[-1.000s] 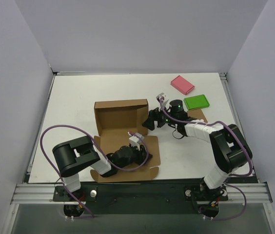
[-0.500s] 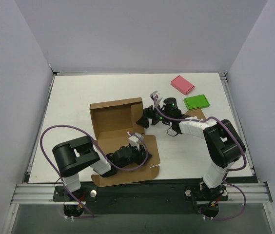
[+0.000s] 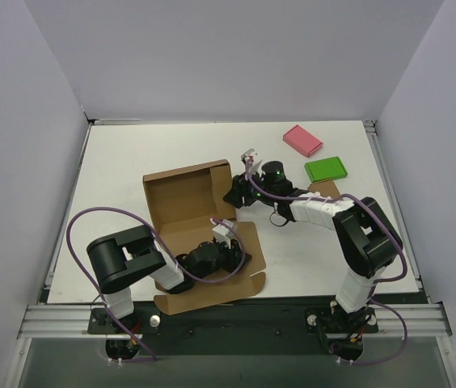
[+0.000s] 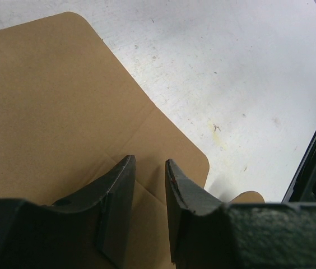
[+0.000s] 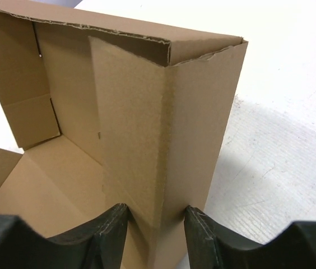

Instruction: Fold the paper box

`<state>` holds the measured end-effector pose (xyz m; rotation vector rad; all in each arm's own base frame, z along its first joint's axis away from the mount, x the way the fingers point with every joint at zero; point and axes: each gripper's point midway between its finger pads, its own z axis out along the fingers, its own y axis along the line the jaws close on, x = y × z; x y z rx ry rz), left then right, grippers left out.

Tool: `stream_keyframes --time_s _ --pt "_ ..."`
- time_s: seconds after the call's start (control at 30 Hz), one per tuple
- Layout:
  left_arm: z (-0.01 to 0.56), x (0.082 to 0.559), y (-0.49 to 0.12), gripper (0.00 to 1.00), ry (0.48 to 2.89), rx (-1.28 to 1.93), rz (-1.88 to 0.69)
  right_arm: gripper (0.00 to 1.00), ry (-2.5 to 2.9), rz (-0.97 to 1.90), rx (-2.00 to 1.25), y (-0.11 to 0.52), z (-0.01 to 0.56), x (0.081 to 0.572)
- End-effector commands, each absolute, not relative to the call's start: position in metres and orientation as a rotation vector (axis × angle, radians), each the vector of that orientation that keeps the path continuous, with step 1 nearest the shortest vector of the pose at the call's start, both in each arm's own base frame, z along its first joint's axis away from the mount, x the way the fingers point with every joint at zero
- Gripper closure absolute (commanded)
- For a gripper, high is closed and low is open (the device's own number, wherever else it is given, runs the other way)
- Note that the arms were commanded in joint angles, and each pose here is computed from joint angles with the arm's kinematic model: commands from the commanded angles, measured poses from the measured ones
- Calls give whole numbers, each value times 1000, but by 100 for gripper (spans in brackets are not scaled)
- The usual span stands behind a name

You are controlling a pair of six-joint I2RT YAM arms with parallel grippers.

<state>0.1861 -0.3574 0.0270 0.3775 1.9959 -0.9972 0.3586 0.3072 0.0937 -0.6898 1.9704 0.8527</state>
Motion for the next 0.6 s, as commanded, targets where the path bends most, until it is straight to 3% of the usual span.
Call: stream_keyframes --time_s 0.0,0.17,0.47,0.57 --pt "-4 167 -343 62 2111 459 -948 61 1936 729 -684 307 99 378" --pt "-5 165 -344 62 2114 470 -942 67 1951 700 -683 307 94 378" --pt "5 168 -348 62 2096 490 -928 92 1989 591 -677 296 83 378" --pt "25 173 -354 55 2065 504 -928 98 1986 522 -673 288 81 377"
